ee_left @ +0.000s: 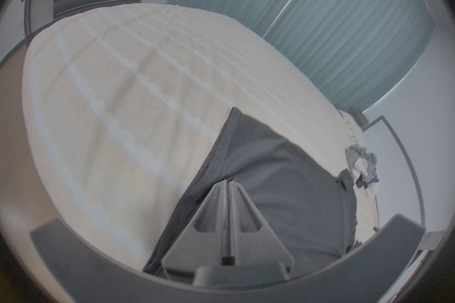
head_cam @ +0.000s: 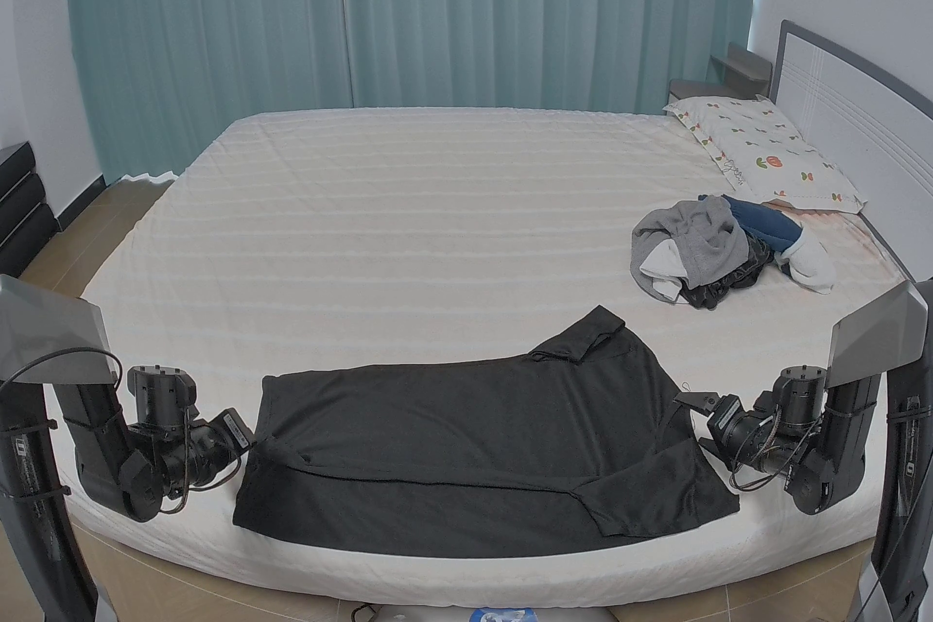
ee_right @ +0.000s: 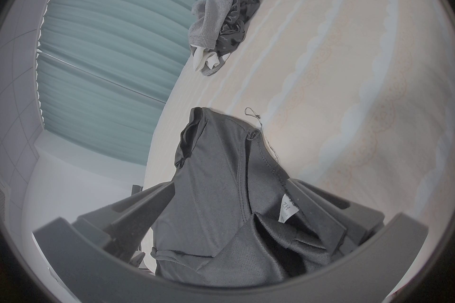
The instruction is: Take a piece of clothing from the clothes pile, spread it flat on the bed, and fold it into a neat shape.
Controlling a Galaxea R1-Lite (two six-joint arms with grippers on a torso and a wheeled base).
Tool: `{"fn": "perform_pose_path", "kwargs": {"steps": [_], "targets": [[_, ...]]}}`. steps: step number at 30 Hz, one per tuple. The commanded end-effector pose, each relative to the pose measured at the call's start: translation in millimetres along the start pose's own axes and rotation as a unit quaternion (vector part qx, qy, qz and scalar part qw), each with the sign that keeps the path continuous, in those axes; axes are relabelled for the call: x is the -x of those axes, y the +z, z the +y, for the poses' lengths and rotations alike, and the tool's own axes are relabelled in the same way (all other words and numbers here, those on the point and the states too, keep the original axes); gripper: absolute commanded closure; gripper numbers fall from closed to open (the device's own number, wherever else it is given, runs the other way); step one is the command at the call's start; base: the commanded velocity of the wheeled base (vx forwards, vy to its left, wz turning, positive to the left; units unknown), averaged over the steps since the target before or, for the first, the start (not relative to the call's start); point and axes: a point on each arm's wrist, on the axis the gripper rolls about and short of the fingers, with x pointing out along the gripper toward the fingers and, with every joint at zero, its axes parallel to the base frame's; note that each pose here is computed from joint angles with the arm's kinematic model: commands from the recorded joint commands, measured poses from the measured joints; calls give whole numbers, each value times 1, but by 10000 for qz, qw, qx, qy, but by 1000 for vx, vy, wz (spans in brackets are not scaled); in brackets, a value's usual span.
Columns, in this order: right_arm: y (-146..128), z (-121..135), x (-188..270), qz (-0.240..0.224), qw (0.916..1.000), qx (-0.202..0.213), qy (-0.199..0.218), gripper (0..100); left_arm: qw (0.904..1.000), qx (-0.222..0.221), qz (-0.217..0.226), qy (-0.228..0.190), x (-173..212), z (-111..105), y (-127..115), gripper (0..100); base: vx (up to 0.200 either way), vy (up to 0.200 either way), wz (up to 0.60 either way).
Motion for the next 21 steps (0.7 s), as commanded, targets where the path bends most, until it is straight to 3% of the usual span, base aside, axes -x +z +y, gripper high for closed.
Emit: {"fn": "perform_pose_path", "kwargs": {"steps": [1, 7, 19, 20, 21], "targets": [[0, 0, 0, -18, 10000, 19, 33, 0, 9991, 165, -278, -285, -12, -14, 14, 100, 0, 0, 0], [0, 0, 0, -8, 10000, 44, 30, 0, 9978, 164, -472, -447, -40, -28, 35, 100, 0, 0, 0], [0, 0, 0, -8, 10000, 59, 30, 0, 9983, 293, -343, -376, -96, -57, 80, 100, 0, 0, 0], [-1, 0, 0, -4, 10000, 57, 24, 0, 9984, 299, -298, -370, -102, -55, 80, 0, 0, 0, 0], [-1, 0, 0, -4, 10000, 57, 24, 0, 9985, 309, -263, -365, -107, -53, 80, 0, 0, 0, 0]]}}
